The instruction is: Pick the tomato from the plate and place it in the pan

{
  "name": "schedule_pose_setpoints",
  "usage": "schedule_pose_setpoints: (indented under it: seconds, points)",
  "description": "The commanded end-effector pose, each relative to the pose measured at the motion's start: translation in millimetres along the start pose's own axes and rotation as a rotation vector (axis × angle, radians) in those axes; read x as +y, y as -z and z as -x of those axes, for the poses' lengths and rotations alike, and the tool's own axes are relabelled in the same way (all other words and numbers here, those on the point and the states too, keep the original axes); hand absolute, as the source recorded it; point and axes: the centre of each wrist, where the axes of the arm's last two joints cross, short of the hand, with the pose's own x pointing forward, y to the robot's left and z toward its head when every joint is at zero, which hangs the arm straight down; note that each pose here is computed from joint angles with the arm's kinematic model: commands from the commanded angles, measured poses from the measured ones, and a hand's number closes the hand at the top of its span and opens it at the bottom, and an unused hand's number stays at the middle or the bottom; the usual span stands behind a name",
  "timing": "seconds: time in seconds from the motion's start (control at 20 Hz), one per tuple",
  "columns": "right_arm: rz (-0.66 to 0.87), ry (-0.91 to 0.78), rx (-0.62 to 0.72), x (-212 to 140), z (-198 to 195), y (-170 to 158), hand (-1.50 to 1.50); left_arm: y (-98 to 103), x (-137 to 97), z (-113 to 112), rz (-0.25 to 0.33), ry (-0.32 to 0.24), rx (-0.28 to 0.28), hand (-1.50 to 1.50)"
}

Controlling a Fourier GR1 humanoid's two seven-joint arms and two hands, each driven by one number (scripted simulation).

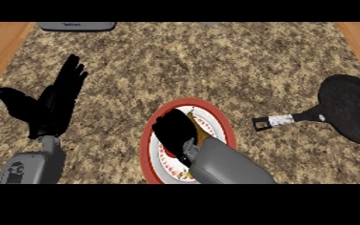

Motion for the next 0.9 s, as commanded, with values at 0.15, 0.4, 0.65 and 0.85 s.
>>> schedule_pose_setpoints:
  seconds: [0.15,0.4,0.65,0.85]
  points:
    - [0.051,-0.025,-0.094,26,-3,18,1.5,-2,7,9,0.003,-0.022,-0.002,0.0]
    - [0.067,0.02,-0.101,18,8,21,1.5,-4,0,18,-0.004,0.001,-0.008,0.0]
    - [0.142,0.058,-0.123,8,1,12,1.5,7,-1,-5,0.003,0.006,0.004,0.0]
    - [0.288,0.272,0.383,-9,104,2,1.5,-4,13,9,-0.036,-0.005,0.013,0.0]
